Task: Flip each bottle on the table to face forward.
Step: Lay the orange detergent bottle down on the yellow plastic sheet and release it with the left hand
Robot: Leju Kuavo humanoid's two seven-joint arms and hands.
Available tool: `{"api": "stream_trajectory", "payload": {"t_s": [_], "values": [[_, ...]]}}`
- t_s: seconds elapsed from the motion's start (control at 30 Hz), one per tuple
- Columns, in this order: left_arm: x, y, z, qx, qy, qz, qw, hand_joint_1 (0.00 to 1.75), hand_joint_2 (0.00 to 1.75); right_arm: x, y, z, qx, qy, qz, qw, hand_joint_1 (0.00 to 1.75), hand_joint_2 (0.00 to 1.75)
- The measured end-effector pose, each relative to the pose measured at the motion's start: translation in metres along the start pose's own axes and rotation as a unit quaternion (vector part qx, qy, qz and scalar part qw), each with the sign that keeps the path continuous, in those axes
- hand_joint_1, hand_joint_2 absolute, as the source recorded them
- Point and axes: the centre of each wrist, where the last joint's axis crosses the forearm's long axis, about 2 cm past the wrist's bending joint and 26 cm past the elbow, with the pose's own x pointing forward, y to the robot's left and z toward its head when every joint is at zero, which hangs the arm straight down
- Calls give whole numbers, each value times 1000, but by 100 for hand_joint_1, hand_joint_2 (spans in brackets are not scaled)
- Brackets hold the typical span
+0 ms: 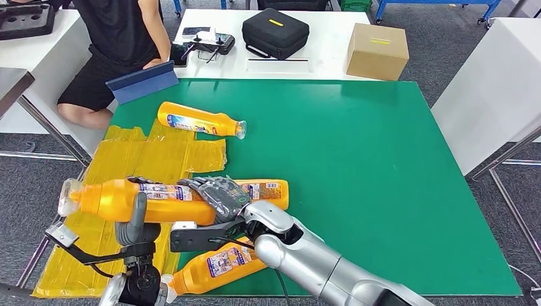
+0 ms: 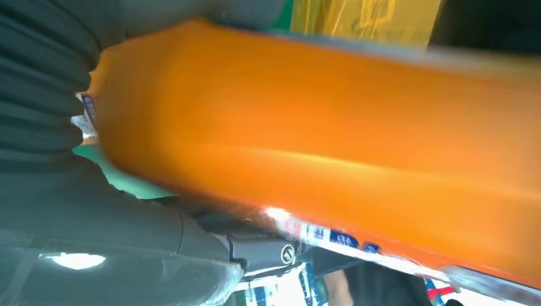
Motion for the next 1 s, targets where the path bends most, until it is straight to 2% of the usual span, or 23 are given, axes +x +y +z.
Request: {"api": "stream_trajectory", "payload": {"t_s": [0.13, 0.6, 0.63, 0.7, 0.8, 0.87, 0.93, 1.0], "values": [[3, 2, -4, 2, -6, -5, 1000, 175, 175, 0, 0, 4, -11, -7, -12, 1000, 0, 0], [9, 1, -9, 4, -19, -7, 1000, 175, 175, -2, -22, 19, -70, -16, -8, 997, 0, 0], [9, 2, -10, 6, -23, -19, 1000, 175, 175, -3, -26, 22, -80, -13, -5, 997, 0, 0], [15, 4, -16, 14, -50, -98, 994, 175, 175, -8, -36, 33, -107, -3, 6, 994, 0, 0], [27, 6, -29, 21, -113, -252, 961, 175, 175, -14, -44, 45, -132, 10, 19, 991, 0, 0], [38, 7, -41, 27, -154, -343, 926, 175, 175, -15, -47, 48, -137, 12, 21, 990, 0, 0], [53, 7, -58, 35, -195, -434, 879, 175, 175, -15, -49, 50, -136, 9, 21, 990, 0, 0], [69, 6, -80, 44, -233, -528, 815, 175, 175, -15, -50, 50, -131, 3, 18, 991, 0, 0]]}}
